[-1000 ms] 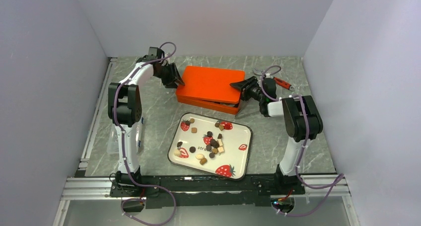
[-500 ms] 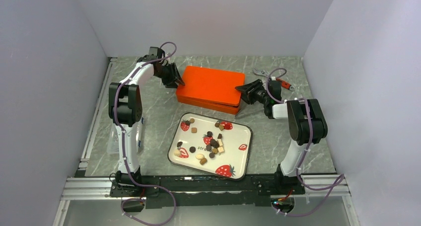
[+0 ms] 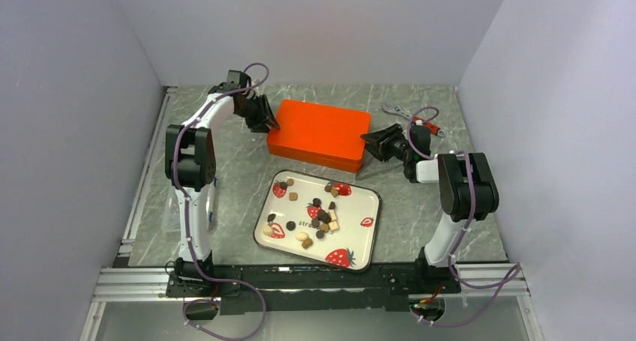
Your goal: Pack the chocolate
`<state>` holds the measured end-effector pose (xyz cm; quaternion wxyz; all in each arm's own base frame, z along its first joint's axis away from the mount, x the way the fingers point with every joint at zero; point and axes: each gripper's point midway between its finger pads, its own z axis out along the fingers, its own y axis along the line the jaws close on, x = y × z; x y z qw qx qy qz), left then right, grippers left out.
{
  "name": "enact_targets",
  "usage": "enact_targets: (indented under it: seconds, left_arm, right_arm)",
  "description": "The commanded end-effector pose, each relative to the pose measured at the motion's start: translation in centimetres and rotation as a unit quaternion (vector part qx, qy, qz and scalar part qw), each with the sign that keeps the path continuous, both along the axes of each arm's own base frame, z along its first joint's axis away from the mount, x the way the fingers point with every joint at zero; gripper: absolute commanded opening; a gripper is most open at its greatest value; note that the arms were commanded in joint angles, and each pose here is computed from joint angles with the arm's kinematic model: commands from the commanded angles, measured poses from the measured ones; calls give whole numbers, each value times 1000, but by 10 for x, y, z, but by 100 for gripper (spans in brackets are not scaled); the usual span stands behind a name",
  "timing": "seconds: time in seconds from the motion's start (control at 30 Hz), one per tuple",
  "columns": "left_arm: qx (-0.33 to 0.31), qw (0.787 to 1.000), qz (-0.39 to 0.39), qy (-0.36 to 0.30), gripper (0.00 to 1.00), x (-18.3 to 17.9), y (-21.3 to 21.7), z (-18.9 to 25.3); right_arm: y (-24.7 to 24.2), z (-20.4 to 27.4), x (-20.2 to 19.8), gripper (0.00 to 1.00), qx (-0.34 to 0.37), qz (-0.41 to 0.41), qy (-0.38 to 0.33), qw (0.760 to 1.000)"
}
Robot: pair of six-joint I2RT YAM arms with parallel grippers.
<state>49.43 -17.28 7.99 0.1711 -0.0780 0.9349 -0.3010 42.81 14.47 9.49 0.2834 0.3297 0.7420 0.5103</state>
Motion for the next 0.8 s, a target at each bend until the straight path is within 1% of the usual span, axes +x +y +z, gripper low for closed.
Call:
enact_targets:
  seconds: [0.0,0.47,0.57,0.67,0.77]
  left_arm:
    - [1,1000,-22,-21,46,3,-13,12]
    - [7,999,-26,-21,45,3,-17,11]
    - [9,999,-28,-22,45,3,-19,11]
    - [12,999,-31,-24,46,4,-21,13]
    - [12,999,-32,-24,45,3,-23,13]
  right_arm:
    - [-3,19,-3,45,-13,6,-35,999]
    - [-23,6,-8,46,-111,-6,3,994]
    - [-27,4,-8,51,-136,-6,12,991]
    - [-24,1,-9,61,-161,6,19,987]
    - [-9,-2,-10,62,-165,26,35,985]
